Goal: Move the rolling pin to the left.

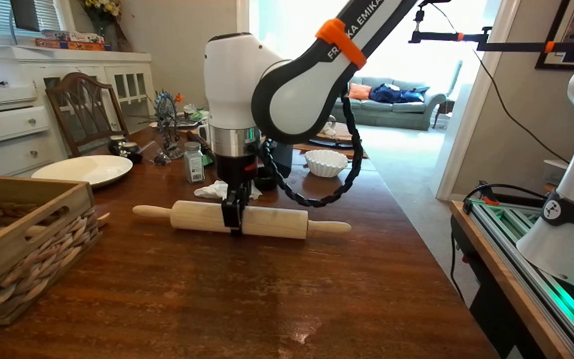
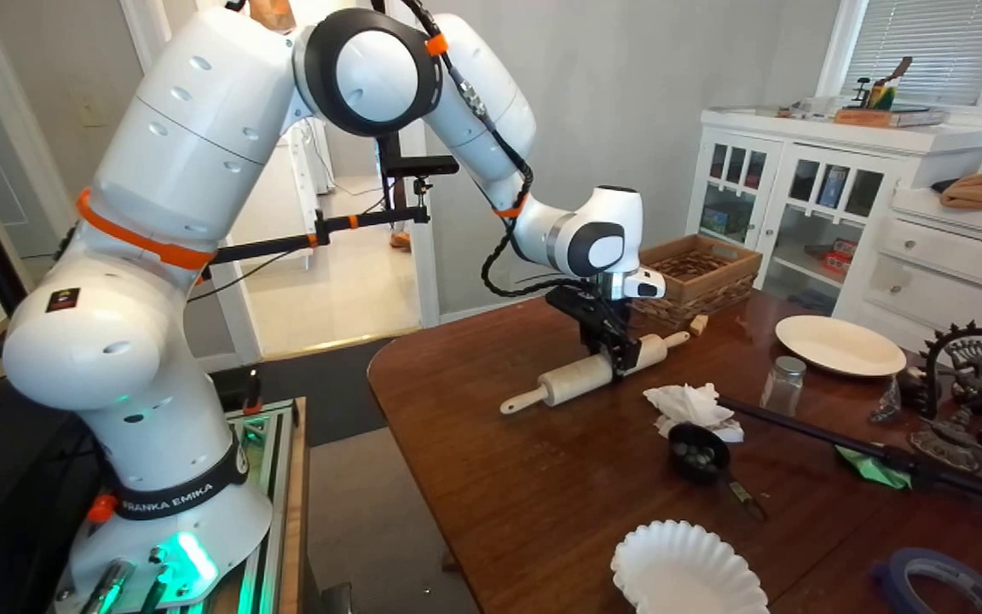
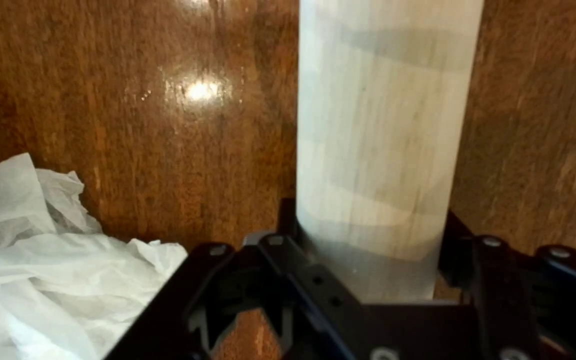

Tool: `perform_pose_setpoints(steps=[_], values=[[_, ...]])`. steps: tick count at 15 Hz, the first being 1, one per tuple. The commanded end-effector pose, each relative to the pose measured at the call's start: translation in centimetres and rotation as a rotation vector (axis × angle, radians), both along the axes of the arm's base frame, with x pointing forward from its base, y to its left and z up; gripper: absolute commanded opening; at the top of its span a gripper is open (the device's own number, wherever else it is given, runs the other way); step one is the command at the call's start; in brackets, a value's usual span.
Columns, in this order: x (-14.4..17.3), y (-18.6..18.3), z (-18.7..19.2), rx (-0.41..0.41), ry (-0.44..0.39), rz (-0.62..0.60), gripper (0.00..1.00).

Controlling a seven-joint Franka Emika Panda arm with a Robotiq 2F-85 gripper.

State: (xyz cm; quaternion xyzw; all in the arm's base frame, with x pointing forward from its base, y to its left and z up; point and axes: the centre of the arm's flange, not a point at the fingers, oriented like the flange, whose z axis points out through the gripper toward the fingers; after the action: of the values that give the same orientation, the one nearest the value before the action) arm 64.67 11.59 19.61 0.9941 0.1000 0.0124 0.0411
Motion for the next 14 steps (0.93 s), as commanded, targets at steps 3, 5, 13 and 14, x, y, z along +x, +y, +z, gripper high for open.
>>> perform_pose_setpoints(steps=[3,5,13,14], values=[[-0.2,0.4,2.9,0.017,-0.017,-0.013,1.00],[-0.5,0.5,4.8,0.030,-0.033,-0.023,1.00],[-6.1,-1.8,14.0,0.165,0.135,-0.207,1.00],[-7.2,-2.4,14.7,0.178,0.114,-0.227,1.00]])
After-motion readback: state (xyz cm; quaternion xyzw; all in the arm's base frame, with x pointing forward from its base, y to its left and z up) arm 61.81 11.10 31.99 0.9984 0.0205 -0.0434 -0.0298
